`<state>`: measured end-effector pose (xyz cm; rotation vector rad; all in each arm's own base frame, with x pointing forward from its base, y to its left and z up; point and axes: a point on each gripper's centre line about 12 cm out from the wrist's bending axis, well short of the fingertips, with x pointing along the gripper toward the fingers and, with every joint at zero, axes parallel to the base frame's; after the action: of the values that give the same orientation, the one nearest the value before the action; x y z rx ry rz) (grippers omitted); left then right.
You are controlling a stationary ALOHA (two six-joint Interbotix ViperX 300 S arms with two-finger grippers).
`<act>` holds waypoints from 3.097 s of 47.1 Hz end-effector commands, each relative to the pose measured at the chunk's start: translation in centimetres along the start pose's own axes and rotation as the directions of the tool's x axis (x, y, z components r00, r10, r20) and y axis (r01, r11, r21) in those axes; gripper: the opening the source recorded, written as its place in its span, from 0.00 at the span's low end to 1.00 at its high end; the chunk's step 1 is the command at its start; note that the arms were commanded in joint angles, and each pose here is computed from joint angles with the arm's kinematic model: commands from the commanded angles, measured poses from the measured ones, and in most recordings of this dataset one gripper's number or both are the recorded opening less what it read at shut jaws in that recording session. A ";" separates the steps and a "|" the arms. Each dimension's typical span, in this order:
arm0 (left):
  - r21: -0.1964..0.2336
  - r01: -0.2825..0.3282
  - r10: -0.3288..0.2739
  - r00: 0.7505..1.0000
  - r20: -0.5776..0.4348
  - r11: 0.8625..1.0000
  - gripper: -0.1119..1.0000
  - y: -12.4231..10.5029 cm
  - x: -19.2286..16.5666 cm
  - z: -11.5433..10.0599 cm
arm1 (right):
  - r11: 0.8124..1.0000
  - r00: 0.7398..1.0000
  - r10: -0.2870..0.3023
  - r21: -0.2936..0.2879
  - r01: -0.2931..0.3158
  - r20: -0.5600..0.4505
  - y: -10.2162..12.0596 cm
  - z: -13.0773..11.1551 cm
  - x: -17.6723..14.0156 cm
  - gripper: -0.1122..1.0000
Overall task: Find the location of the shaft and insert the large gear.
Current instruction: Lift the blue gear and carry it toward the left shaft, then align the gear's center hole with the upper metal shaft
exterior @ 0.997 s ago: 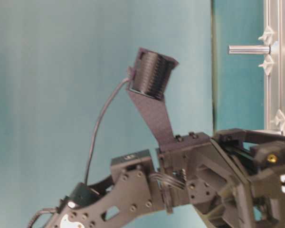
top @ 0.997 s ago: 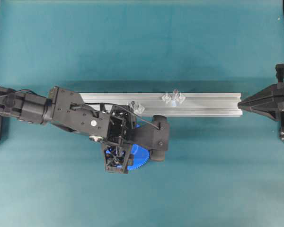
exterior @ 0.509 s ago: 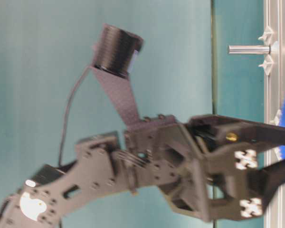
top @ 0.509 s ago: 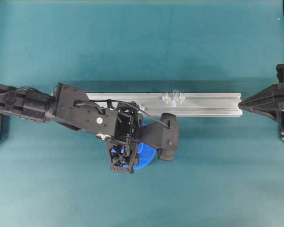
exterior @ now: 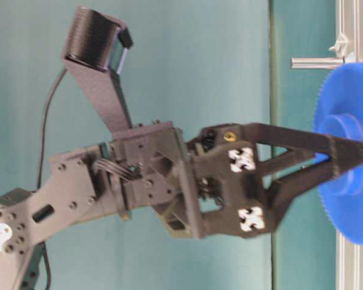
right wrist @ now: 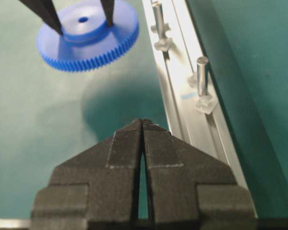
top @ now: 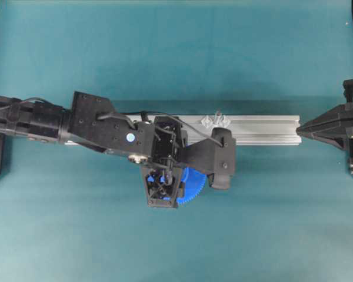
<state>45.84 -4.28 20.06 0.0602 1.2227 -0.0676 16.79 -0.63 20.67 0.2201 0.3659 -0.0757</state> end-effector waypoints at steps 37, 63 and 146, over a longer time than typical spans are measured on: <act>0.056 -0.037 0.034 0.998 0.047 0.998 0.73 3.6 -5.6 3.6 | 1.000 1.000 0.000 0.012 0.000 0.013 0.0 0.5 0.0 0.11; 0.120 -0.060 0.057 0.998 0.027 0.991 0.73 6.8 -6.2 6.5 | 1.000 0.999 0.004 0.009 -0.005 0.035 0.1 0.6 -0.4 0.11; 0.130 -0.062 0.068 0.997 -0.041 0.990 0.73 10.7 -0.3 9.1 | 1.000 0.999 0.005 0.007 -0.005 0.037 0.1 0.7 -0.4 0.11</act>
<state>55.24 5.50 21.48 0.2079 1.3060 -0.0997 16.49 -0.64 20.99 0.2186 0.3397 -0.0744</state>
